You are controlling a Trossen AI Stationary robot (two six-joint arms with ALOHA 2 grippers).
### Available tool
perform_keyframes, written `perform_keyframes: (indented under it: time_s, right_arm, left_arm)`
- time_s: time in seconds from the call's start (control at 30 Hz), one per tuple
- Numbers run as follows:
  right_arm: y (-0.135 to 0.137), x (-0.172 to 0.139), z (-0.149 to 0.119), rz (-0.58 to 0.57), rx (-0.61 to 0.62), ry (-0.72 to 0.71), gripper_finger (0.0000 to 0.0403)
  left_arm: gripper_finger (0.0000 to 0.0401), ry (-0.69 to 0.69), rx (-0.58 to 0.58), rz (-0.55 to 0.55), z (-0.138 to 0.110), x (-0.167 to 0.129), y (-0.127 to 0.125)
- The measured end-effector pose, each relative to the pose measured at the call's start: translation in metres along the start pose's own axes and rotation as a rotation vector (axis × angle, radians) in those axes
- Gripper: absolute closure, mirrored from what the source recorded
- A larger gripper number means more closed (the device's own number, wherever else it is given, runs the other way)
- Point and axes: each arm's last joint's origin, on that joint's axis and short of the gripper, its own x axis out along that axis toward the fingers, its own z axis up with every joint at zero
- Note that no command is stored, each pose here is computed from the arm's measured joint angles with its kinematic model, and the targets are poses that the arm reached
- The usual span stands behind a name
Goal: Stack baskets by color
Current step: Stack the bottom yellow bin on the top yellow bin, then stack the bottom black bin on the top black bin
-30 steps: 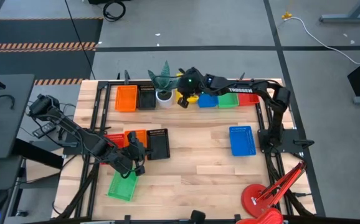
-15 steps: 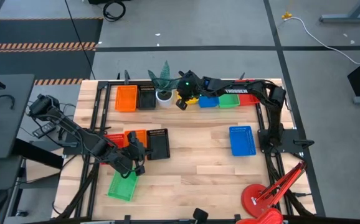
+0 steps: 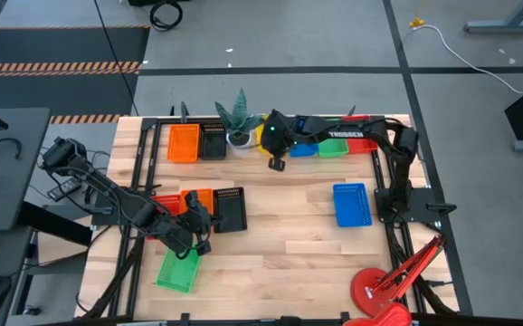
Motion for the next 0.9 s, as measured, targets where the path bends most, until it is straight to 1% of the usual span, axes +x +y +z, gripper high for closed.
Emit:
perform_keyframes:
  time_s: [0.17, 0.27, 0.37, 0.43, 0.63, 0.77, 0.9]
  right_arm:
    - [0.014, 0.001, 0.003, 0.012, -0.142, 0.003, 0.0325]
    - [0.017, 0.008, 0.002, 0.007, -0.177, 0.014, 0.0319]
    - [0.012, 0.019, 0.001, -0.057, -0.163, 0.027, 0.0324]
    - [0.009, 0.028, -0.003, -0.081, -0.146, 0.049, 0.0331]
    - [0.005, 0.046, 0.003, -0.121, -0.131, -0.045, 0.0352]
    - [0.01, 0.041, 0.006, -0.116, -0.142, -0.052, 0.036]
    - [0.021, 0.021, 0.01, -0.099, -0.149, -0.047, 0.0364]
  left_arm:
    - [0.0392, 0.0, 0.007, 0.0, 0.0, 0.0, 0.0]
    - [0.039, 0.0, 0.007, 0.0, 0.0, 0.0, 0.0]
    - [0.0383, 0.0, 0.006, 0.0, 0.0, 0.0, 0.0]
    - [0.038, 0.0, 0.006, 0.0, 0.0, 0.0, 0.0]
    - [0.0386, 0.002, 0.01, 0.001, 0.0, 0.0, 0.0]
    - [0.0391, 0.004, 0.007, 0.002, -0.001, 0.0, 0.0]
    - [0.0389, 0.005, 0.005, 0.003, -0.001, 0.0, 0.0]
